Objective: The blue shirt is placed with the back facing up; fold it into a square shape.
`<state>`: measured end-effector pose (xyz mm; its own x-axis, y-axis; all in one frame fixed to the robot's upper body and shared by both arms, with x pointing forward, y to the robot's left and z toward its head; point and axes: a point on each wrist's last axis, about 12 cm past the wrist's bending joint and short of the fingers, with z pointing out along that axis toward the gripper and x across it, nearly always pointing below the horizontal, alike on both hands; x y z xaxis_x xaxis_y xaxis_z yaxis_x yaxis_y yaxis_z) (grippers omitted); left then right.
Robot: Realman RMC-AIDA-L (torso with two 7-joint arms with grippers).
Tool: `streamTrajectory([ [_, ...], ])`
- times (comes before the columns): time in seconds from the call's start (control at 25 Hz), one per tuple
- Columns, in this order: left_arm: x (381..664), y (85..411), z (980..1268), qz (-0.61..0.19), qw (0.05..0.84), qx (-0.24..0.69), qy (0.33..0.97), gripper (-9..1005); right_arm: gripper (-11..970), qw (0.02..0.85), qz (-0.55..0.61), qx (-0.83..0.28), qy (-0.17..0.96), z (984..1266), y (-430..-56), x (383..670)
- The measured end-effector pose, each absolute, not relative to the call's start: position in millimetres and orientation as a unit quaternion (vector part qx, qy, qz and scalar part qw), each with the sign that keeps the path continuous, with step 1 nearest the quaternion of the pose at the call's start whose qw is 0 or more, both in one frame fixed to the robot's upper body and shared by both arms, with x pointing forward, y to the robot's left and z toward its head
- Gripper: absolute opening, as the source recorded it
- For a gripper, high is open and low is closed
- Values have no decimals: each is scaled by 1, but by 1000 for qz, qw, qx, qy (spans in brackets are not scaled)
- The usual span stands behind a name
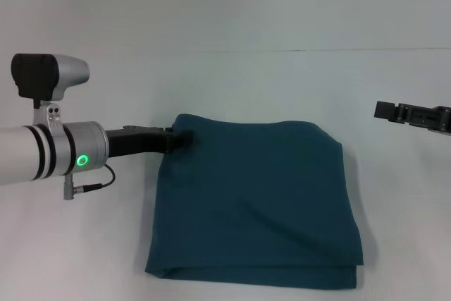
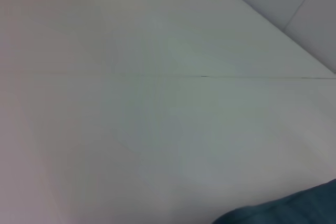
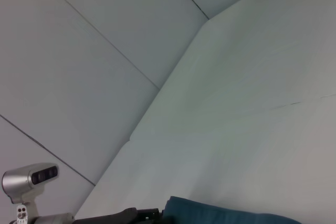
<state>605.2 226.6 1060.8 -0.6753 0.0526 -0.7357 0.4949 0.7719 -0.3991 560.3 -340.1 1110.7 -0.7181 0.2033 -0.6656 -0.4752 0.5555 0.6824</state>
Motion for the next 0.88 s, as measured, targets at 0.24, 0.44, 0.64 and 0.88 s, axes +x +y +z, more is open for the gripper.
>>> streamTrajectory([
  [0.24,610,221,1066,-302,375,162,861,228,926,368,465,-86,801,1110,-339,560],
  [0.44,616,210,1072,-310,376,170,857,146,926,372,465,-90,799,1109,-335,561],
  [0.64,623,196,1080,-319,377,175,852,81,926,374,467,-95,796,1111,-333,563],
  [0.88,630,187,1088,-325,387,170,846,83,926,374,470,-97,793,1112,-331,563],
])
